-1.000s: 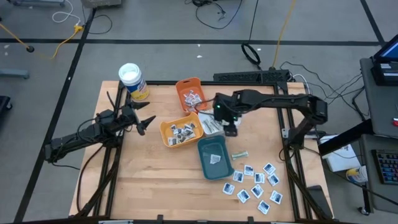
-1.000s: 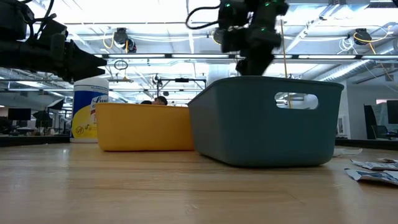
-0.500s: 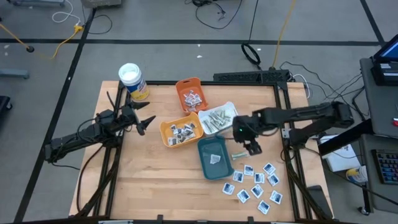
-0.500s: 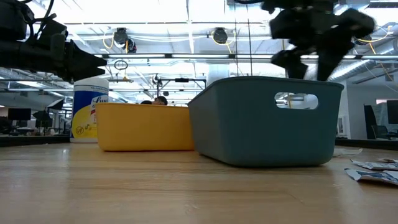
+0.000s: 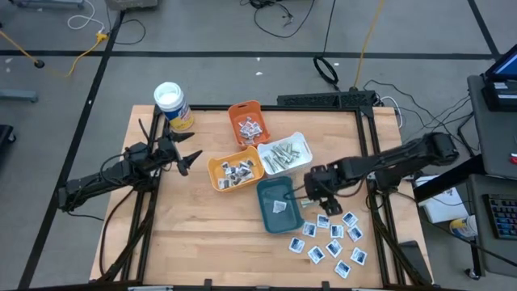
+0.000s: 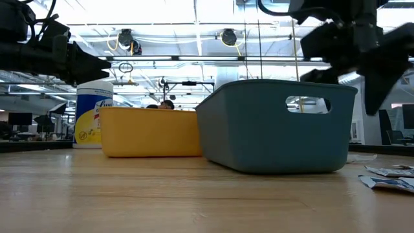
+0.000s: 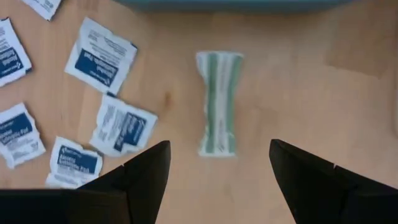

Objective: Pick & Place First Aid Supplies
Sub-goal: Put the green bandage into the white bin

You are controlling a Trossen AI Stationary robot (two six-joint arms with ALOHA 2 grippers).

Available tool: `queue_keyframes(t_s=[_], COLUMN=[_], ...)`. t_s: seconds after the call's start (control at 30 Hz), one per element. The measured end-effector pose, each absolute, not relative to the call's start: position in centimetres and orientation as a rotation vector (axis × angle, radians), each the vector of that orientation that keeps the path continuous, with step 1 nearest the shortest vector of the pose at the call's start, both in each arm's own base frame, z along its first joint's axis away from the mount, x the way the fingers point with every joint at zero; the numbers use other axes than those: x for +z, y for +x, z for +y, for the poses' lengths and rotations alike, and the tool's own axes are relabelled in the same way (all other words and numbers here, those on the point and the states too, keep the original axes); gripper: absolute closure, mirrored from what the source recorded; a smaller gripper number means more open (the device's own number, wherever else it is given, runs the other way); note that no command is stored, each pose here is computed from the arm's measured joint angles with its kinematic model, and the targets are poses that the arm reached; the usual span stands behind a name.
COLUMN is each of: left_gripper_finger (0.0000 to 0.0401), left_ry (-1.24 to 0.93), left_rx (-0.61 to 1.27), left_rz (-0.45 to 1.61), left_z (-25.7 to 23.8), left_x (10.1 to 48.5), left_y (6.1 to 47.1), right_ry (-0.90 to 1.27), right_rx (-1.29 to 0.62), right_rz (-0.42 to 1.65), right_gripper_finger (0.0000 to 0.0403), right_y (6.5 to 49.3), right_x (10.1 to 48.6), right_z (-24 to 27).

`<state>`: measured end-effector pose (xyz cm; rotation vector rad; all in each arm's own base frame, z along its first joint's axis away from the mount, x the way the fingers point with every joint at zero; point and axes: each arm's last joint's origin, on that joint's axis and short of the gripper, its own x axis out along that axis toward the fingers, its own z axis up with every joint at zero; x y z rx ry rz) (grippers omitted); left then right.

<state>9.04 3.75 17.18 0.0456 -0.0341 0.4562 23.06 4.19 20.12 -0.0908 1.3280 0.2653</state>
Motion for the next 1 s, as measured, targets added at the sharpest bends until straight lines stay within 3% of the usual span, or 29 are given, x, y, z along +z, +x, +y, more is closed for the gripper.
queue_keyframes(t_s=[0.3,0.43,0.57,0.8,1.0], left_gripper_finger=[0.0022,0.0022,0.0022,0.0022,0.0022], left_ry=[0.046,0.046,0.046,0.047,0.046], left_rx=[0.456,0.456,0.456,0.456,0.456], left_rz=[-0.040,-0.040,-0.040,-0.041,-0.041], left_z=[3.7,3.7,3.7,3.7,3.7], left_x=[17.2,17.3,17.3,17.3,17.3], left_y=[9.0,9.0,9.0,9.0,9.0], right_ry=[-0.179,-0.182,-0.175,-0.154,-0.113], right_rx=[0.232,0.248,0.247,0.237,0.199], right_rz=[1.385,1.391,1.374,1.367,1.367], right_gripper_finger=[0.0137,0.0158,0.0220,0.0384,0.0400], right_y=[23.3,23.4,23.6,23.6,23.4], right_x=[16.3,15.0,14.5,14.6,16.0], right_z=[5.5,5.9,6.0,6.0,5.9])
